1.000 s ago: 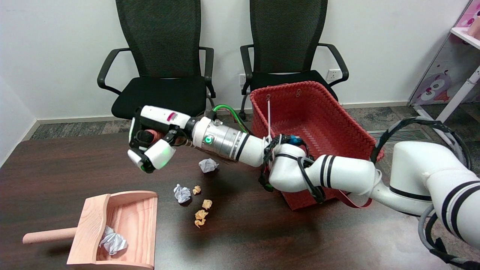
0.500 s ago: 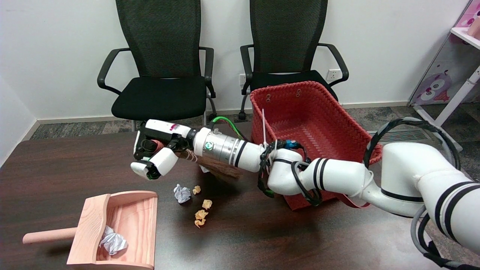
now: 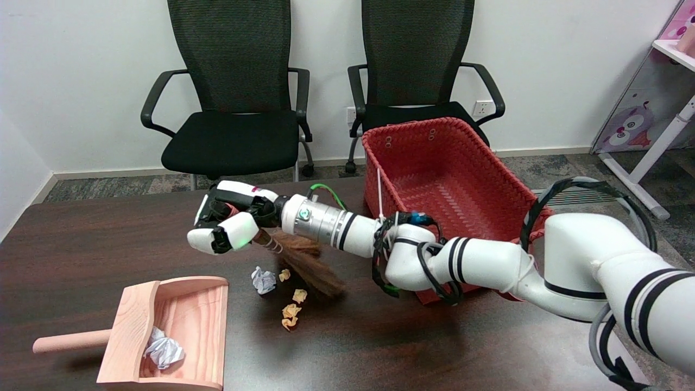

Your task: Sweep the paper ball into the dustpan.

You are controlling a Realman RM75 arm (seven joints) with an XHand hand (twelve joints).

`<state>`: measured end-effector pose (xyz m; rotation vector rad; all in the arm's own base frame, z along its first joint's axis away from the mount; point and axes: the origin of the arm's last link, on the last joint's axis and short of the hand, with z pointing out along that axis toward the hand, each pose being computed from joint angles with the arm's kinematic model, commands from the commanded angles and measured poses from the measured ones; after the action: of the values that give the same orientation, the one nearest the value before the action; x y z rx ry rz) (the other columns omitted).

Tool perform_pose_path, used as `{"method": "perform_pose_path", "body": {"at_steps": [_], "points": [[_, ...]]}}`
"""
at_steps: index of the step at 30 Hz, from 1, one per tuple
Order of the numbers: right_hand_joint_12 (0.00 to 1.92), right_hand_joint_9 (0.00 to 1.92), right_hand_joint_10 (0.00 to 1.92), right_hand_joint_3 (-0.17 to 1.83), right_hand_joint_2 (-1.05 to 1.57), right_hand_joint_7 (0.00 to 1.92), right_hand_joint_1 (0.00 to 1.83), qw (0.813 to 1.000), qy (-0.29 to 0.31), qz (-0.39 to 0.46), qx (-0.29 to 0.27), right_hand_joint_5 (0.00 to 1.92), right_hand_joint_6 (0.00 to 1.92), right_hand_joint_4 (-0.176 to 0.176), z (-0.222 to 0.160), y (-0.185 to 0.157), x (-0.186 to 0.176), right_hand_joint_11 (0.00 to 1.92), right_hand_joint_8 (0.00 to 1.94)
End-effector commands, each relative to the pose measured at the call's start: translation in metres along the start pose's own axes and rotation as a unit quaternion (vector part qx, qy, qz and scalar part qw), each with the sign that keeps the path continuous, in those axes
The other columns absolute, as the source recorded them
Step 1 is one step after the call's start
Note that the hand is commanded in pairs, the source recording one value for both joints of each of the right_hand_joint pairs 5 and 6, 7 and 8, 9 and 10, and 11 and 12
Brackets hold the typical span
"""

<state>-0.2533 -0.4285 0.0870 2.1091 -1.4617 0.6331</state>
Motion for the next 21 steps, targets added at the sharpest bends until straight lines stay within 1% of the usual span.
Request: {"method": "perform_pose_path", "body": {"at_steps": [1, 4, 10, 17, 21], "points": [[1.92, 1.92, 1.92, 1.45, 0.37, 1.92, 0.88, 0.968, 0.006, 0.239, 0.076, 1.92, 1.92, -0.003, 0.0, -0.022, -0.025, 1.92, 1.92], [1.92, 1.92, 1.92, 1.44, 0.4, 1.92, 0.87, 0.96, 0.019, 0.263, 0.1, 1.92, 1.92, -0.004, -0.002, -0.031, -0.023, 1.92, 1.92], [1.92, 1.92, 1.92, 1.45, 0.42, 1.92, 0.87, 0.94, 0.048, 0.305, 0.143, 1.92, 1.92, -0.004, -0.008, -0.038, -0.013, 1.92, 1.92], [1.92, 1.92, 1.92, 1.45, 0.44, 1.92, 0.86, 0.926, 0.083, 0.322, 0.177, 1.92, 1.92, -0.006, -0.022, -0.041, 0.009, 1.92, 1.92], [1.92, 1.92, 1.92, 1.47, 0.45, 1.92, 0.86, 0.916, 0.099, 0.33, 0.206, 1.92, 1.92, -0.006, -0.035, -0.047, 0.021, 1.92, 1.92]]}}
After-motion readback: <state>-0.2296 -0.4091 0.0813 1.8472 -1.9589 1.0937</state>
